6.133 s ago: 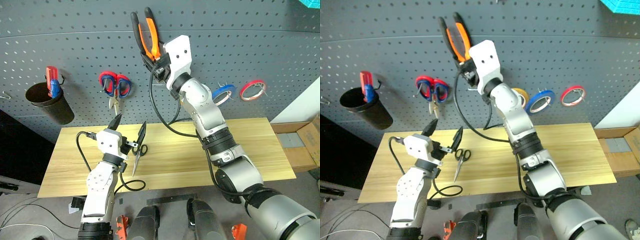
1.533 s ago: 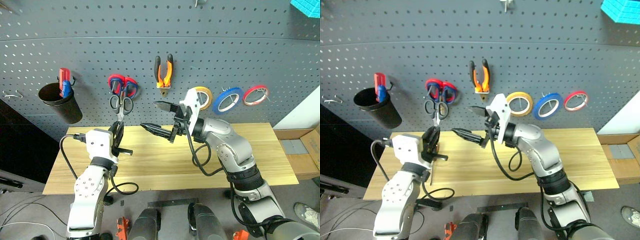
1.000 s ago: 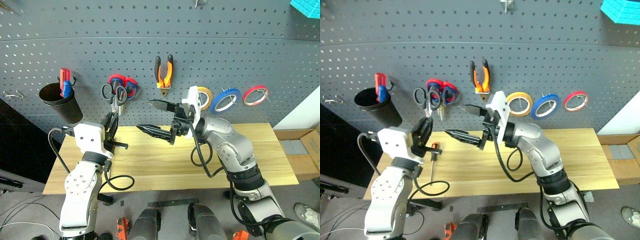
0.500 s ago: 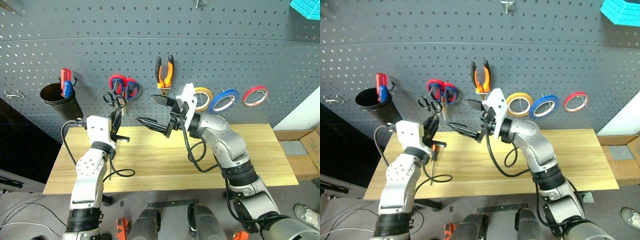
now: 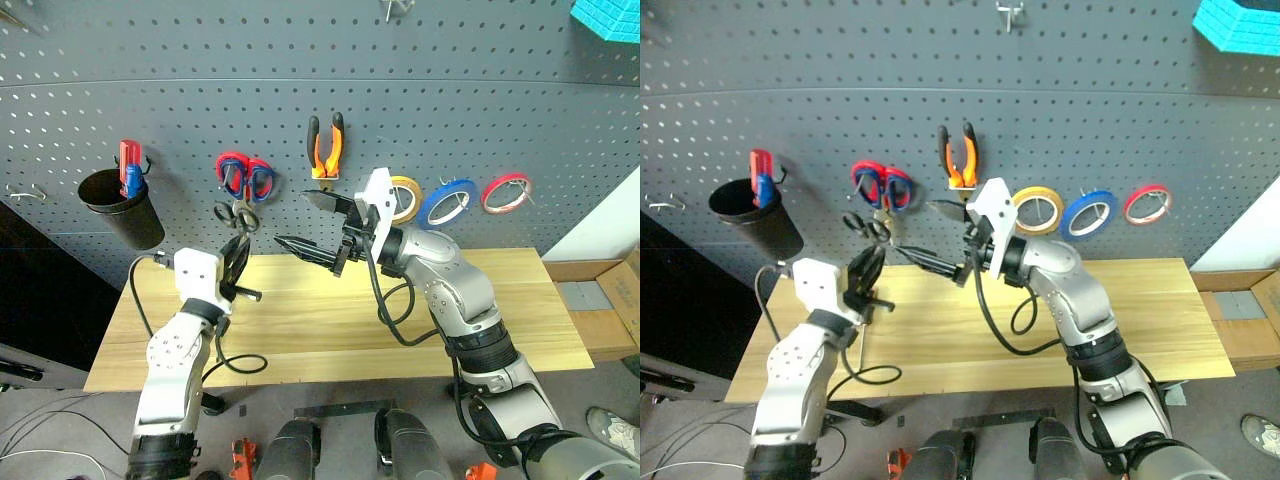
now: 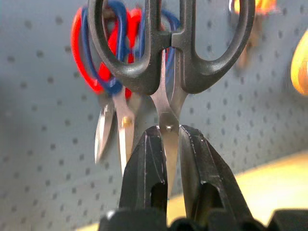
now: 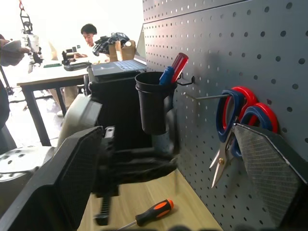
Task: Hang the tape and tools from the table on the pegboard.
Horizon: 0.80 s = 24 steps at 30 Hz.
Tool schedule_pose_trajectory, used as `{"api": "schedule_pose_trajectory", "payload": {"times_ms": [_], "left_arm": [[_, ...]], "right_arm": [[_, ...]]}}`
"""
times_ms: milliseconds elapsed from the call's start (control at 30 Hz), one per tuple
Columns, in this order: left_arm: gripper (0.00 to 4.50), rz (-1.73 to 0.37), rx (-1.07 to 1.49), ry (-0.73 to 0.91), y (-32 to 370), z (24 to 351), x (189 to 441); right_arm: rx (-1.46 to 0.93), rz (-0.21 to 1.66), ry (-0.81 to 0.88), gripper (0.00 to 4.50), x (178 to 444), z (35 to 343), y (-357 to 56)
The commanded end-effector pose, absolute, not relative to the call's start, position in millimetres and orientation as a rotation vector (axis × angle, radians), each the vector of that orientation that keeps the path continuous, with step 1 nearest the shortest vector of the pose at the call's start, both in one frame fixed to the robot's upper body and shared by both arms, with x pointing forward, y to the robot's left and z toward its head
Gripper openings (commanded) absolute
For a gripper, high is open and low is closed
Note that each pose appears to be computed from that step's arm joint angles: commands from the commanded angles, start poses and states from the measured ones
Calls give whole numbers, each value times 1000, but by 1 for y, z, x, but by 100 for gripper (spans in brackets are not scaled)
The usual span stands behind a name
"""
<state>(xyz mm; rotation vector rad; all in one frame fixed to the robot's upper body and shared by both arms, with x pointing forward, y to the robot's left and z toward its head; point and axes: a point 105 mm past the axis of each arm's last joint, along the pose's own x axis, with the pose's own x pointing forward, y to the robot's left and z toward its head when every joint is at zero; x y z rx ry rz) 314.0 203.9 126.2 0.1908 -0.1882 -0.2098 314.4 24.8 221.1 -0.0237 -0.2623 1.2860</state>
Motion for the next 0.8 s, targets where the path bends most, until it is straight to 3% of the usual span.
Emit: {"api": "schedule_pose_trajectory", "payload": {"times_ms": [33, 367, 800], "left_arm": [[10, -196, 198, -261, 205, 147, 309], [10, -197, 185, -255, 198, 168, 320], [10, -178, 183, -224, 198, 177, 322]], "right_arm": [[-31, 1327, -324, 450, 303, 234, 29], [-55, 1339, -350, 450, 301, 242, 31], [-130, 1294, -293, 450, 311, 230, 32]]}}
